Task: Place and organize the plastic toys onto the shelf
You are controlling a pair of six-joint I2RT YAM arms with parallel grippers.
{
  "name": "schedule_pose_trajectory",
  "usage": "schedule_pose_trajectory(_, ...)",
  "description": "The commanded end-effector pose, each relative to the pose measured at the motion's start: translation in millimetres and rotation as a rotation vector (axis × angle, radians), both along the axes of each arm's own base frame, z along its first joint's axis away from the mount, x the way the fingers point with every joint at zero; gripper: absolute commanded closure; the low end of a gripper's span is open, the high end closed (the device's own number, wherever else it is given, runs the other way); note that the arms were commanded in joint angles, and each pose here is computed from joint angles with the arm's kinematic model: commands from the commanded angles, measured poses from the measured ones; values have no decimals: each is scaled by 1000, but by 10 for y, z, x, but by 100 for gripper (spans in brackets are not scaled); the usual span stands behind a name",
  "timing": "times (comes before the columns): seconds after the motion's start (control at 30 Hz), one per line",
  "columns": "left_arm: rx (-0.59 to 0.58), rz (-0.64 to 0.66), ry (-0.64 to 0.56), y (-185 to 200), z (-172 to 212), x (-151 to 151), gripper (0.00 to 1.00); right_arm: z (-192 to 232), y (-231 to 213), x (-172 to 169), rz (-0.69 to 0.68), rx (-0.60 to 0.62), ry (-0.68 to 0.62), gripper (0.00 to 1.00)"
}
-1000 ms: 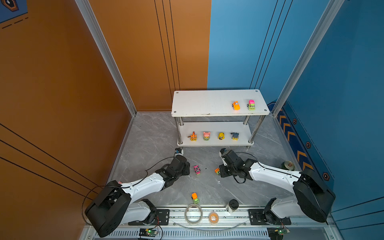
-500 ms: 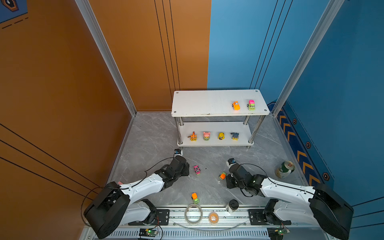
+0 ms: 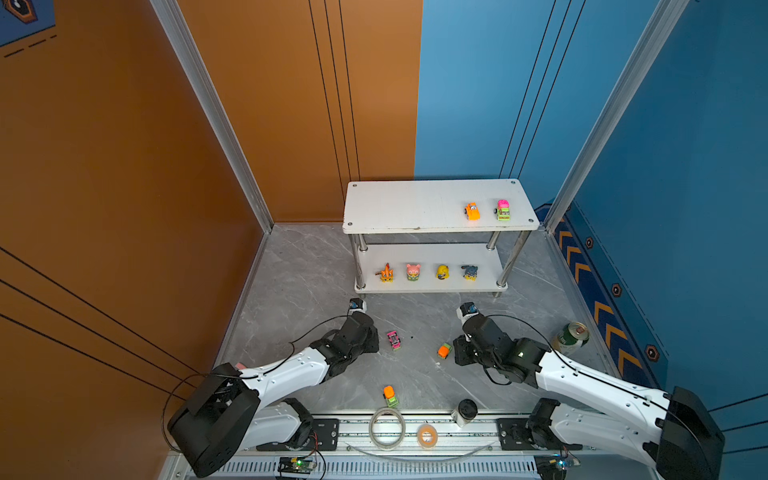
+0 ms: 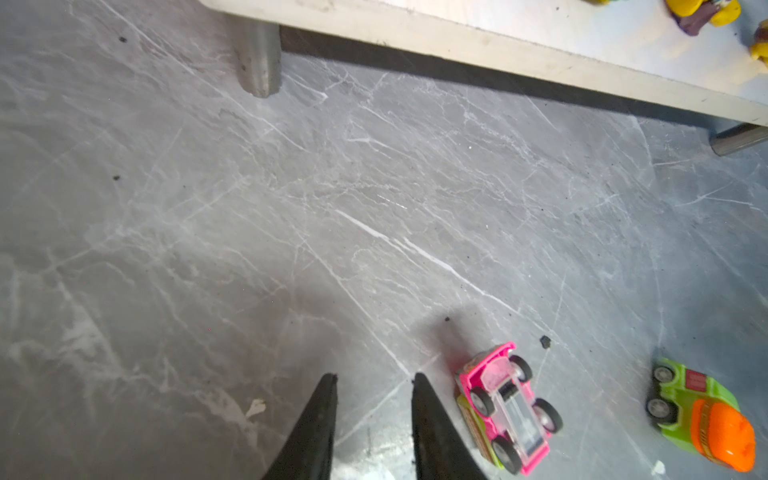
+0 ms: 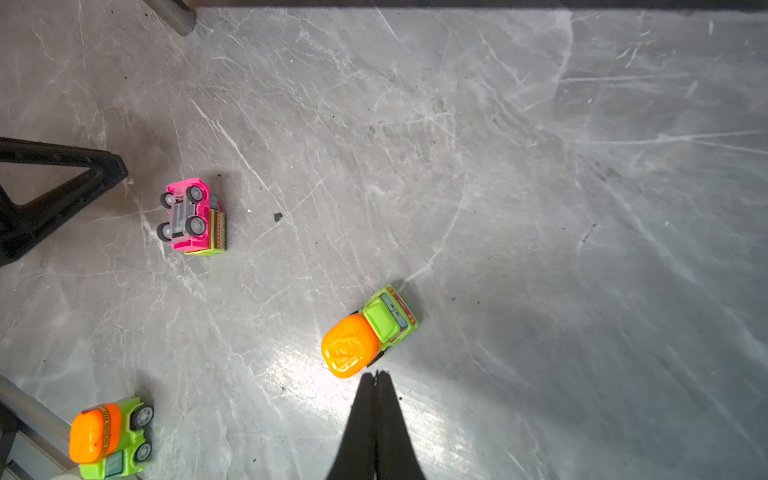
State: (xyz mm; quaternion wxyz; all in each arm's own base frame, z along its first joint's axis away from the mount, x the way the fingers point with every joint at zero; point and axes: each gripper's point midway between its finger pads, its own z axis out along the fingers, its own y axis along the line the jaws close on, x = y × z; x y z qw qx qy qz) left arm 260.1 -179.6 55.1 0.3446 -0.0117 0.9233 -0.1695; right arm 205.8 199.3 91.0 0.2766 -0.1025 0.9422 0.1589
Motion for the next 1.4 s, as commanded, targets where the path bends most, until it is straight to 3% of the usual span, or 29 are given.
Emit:
schedule_pose_trajectory(0.0,35,-2,-8,5,24,-6,68,-239,-103,-230,53,-134,90,100)
schedule_pose_trajectory(0.17,36,4,-16,17,43,12,68,-393,3,-403,102,-162,135,100)
schedule_pose_trajectory(0.33,25,-33,-32,-89,132,1,70,-462,181,-313,129,-165,126,100)
schedule_pose_trajectory(0.73,73,-136,-73,-296,227,-99,63,-317,641,535,99,-120,42,100)
schedule_pose_trajectory(0.93,82,-143,-78,-286,242,-103,62,-68,741,706,135,-118,11,99)
schedule_pose_trajectory(1.0,68,-179,-82,-367,282,-117,62,4,641,681,128,-126,9,94)
schedule_pose_trajectory(1.07,68,-221,-98,-467,339,-139,61,38,486,612,120,-150,12,83)
schedule_pose_trajectory(1.17,45,-307,-130,-682,432,-182,60,26,258,462,135,-200,24,52)
schedule_pose_trajectory(1.2,30,-335,-132,-757,445,-195,59,5,184,410,143,-224,35,47)
schedule_pose_trajectory(1.37,20,-387,-116,-958,417,-200,58,-133,12,248,185,-286,91,42)
